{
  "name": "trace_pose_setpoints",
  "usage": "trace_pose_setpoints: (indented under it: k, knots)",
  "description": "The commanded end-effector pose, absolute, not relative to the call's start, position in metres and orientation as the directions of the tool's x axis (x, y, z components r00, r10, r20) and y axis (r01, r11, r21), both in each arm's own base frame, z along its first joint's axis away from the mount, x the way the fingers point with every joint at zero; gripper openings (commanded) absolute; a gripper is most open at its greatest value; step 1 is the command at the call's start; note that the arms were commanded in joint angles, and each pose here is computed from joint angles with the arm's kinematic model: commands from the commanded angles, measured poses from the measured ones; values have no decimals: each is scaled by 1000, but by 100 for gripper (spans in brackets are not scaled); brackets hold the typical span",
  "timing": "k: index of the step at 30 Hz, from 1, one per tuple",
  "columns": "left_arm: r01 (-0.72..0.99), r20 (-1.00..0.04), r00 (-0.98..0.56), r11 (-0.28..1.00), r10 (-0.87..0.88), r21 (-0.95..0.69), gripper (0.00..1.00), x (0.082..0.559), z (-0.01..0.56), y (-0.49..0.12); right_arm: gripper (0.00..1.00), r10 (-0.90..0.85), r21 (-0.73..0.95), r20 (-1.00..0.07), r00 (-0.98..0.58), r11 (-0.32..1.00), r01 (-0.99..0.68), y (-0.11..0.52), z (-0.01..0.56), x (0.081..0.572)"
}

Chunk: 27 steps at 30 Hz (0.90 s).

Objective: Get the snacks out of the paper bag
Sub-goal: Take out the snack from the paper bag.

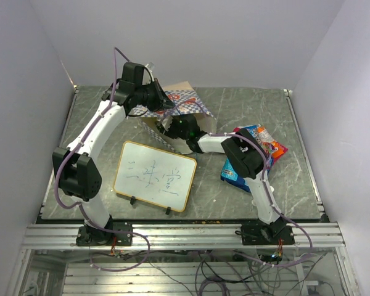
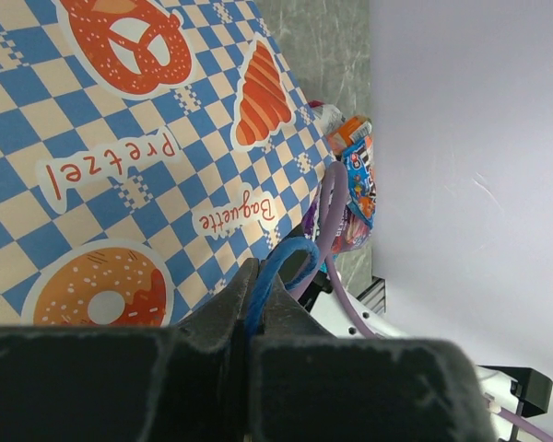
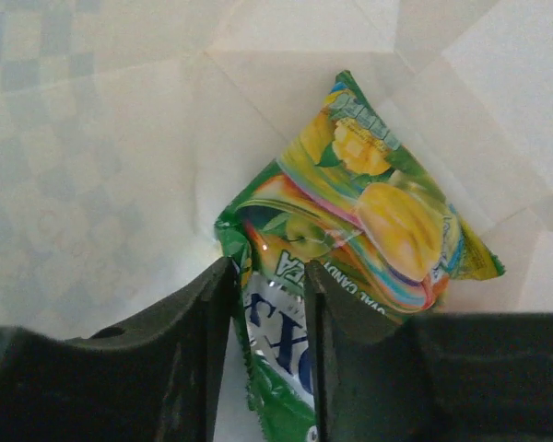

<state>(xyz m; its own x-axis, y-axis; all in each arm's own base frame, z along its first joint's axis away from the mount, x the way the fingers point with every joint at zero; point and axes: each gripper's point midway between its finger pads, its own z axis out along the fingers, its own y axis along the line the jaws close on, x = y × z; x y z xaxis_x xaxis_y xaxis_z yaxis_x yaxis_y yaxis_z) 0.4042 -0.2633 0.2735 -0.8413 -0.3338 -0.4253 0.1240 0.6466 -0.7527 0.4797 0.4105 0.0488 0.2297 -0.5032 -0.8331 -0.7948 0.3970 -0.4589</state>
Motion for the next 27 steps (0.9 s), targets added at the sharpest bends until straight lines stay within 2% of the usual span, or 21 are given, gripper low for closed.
trace_pose_setpoints:
  k: [1,4,22,27]
  knots:
    - [159,-436,-848,639,-302,-753,7,402,281,-269,25,-564,-524,-787,250,398,-753,403,48,485]
    - [148,-431,-846,639,-313,-755,7,406,279,-267,0,-550,-530,-791,268,399,-748,399,63,478]
    - [123,-451,-808,639,-380,-759,7,428,285,-246,0,-366,-353,-917,157,564,-746,347,162,406]
    - [120,-450,-802,632,-393,-766,7,432,285,-247,0,-356,-336,-923,145,568,-751,324,190,376]
